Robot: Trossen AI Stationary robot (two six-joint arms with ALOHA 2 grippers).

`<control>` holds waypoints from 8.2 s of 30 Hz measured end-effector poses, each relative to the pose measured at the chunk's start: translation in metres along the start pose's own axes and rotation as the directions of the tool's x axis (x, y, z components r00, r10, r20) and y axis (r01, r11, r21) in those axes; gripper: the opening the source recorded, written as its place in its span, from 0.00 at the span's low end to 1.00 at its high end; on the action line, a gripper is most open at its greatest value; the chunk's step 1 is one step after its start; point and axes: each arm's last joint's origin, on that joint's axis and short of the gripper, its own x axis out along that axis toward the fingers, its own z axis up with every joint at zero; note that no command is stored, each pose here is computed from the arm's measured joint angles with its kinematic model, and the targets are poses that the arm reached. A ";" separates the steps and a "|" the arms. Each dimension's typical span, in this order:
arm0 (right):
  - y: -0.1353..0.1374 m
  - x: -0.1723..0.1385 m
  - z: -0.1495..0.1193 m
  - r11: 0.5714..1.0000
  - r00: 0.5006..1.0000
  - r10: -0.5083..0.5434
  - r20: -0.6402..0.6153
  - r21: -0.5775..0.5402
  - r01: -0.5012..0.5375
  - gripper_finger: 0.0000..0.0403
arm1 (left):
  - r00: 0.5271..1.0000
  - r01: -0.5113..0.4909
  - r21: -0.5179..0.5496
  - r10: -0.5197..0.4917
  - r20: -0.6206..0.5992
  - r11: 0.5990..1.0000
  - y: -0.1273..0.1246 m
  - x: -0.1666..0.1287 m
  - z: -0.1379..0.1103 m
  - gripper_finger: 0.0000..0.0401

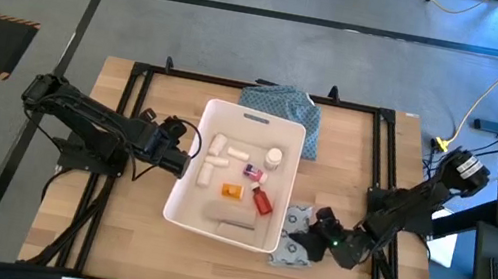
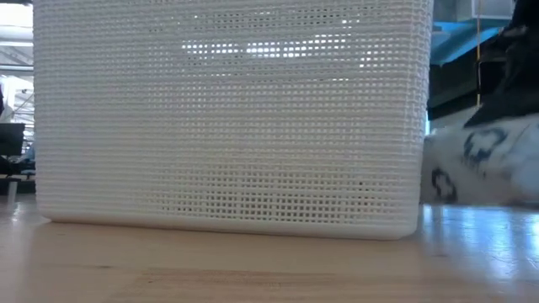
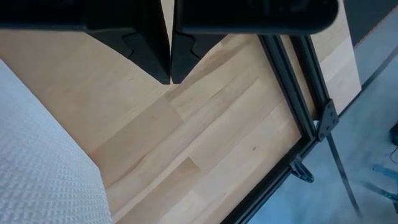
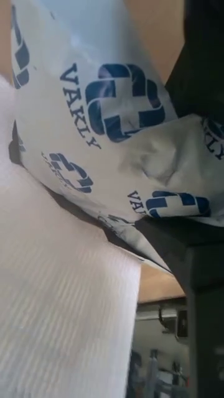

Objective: Pick & place medical supplies in basket/bin
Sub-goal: Put the light blue mailer bag into the white bin, then return to Home Position

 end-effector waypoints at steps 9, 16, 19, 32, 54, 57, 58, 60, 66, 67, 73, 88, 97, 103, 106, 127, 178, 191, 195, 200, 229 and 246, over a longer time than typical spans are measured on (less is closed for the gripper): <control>0.013 -0.037 0.009 0.990 0.980 0.104 -0.172 -0.074 -0.118 0.44 | 1.000 0.013 -0.004 -0.013 -0.018 1.000 -0.001 0.000 0.000 0.03; 0.031 -0.071 0.027 0.930 0.942 0.304 -0.145 -0.171 -0.327 0.44 | 1.000 0.014 -0.007 -0.014 -0.021 1.000 -0.001 0.000 0.000 0.02; 0.040 -0.086 0.036 0.874 0.903 0.410 -0.128 -0.227 -0.429 0.44 | 1.000 0.013 -0.018 -0.014 -0.022 1.000 0.000 0.000 -0.001 0.02; 0.062 -0.136 0.094 0.672 0.745 0.649 0.154 -0.574 -0.468 0.44 | 1.000 0.013 -0.019 -0.014 -0.022 1.000 0.000 0.000 -0.001 0.02; 0.169 -0.095 0.231 0.523 0.924 0.108 0.367 -0.811 0.261 0.44 | 1.000 0.015 -0.019 -0.016 -0.026 1.000 -0.001 0.000 -0.001 0.02; 0.178 -0.066 0.246 0.428 0.946 0.061 0.318 -0.865 0.263 0.44 | 0.999 0.017 -0.019 -0.017 -0.029 1.000 -0.001 0.000 -0.001 0.01; 0.179 -0.057 0.251 0.409 0.953 0.046 0.298 -0.876 0.254 0.44 | 0.999 0.020 -0.020 -0.021 -0.035 1.000 -0.001 0.000 -0.001 0.01; 0.179 -0.036 0.262 0.398 0.969 0.002 0.246 -0.890 0.225 0.44 | 0.998 0.032 -0.020 -0.033 -0.058 0.999 -0.001 0.000 -0.002 0.02; 0.155 0.033 0.276 0.406 0.990 -0.133 0.038 -0.909 0.089 0.44 | 0.991 0.066 -0.006 -0.066 -0.118 0.998 -0.002 0.000 -0.003 0.03; 0.150 0.043 0.276 0.410 0.989 -0.150 0.012 -0.909 0.074 0.44 | 0.990 0.067 -0.005 -0.068 -0.121 0.998 -0.002 0.000 -0.003 0.03; 0.118 0.100 0.270 0.443 0.962 -0.235 -0.138 -0.896 -0.020 0.44 | 0.989 0.069 -0.003 -0.069 -0.129 0.998 -0.002 0.000 -0.004 0.02; 0.078 0.167 0.238 0.346 0.887 -0.336 -0.317 -0.917 -0.197 0.44 | 0.989 0.071 0.013 -0.069 -0.128 0.997 -0.002 0.000 -0.004 0.02; 0.088 0.166 0.222 0.176 0.879 -0.330 -0.344 -0.937 -0.300 0.44 | 0.992 0.061 0.014 -0.059 -0.110 0.998 -0.002 0.000 -0.003 0.01; 0.083 0.174 0.210 0.154 0.855 -0.366 -0.369 -0.929 -0.336 0.44 | 0.993 0.058 0.014 -0.056 -0.104 0.998 -0.002 0.000 -0.003 0.02; 0.077 0.183 0.205 0.157 0.843 -0.382 -0.378 -0.926 -0.344 0.44 | 0.993 0.057 0.014 -0.055 -0.103 0.998 -0.002 0.000 -0.003 0.02; 0.077 0.195 0.193 0.086 0.854 -0.378 -0.358 -0.932 -0.352 0.49 | 0.993 0.056 0.017 -0.054 -0.107 0.998 -0.001 0.000 -0.003 0.01; 0.150 -0.080 0.231 0.554 0.984 0.155 -0.087 -0.817 -0.160 0.84 | 0.704 0.478 0.101 -0.450 0.550 0.872 0.089 -0.089 -0.022 0.01; 0.040 -0.102 0.162 0.687 0.973 0.231 0.024 -0.712 -0.145 0.84 | 0.109 0.565 0.711 -0.892 0.438 0.418 0.103 -0.134 -0.004 0.01; 0.020 -0.100 0.151 0.685 0.964 0.263 0.035 -0.710 -0.161 0.84 | 0.148 0.462 0.686 -0.812 0.565 0.562 0.111 -0.135 0.002 0.01; 0.001 -0.098 0.140 0.686 0.969 0.246 0.029 -0.712 -0.153 0.84 | 0.176 0.547 0.611 -0.792 0.585 0.572 0.110 -0.134 0.003 0.01; -0.046 -0.108 0.124 0.679 0.921 0.328 0.209 -0.730 -0.077 0.84 | 0.277 0.665 0.223 -0.512 0.813 0.713 0.138 -0.034 -0.051 0.01; -0.076 -0.093 0.106 0.660 0.876 0.388 0.286 -0.750 -0.047 0.84 | 0.282 0.683 0.229 -0.540 0.793 0.694 0.101 0.014 -0.080 0.01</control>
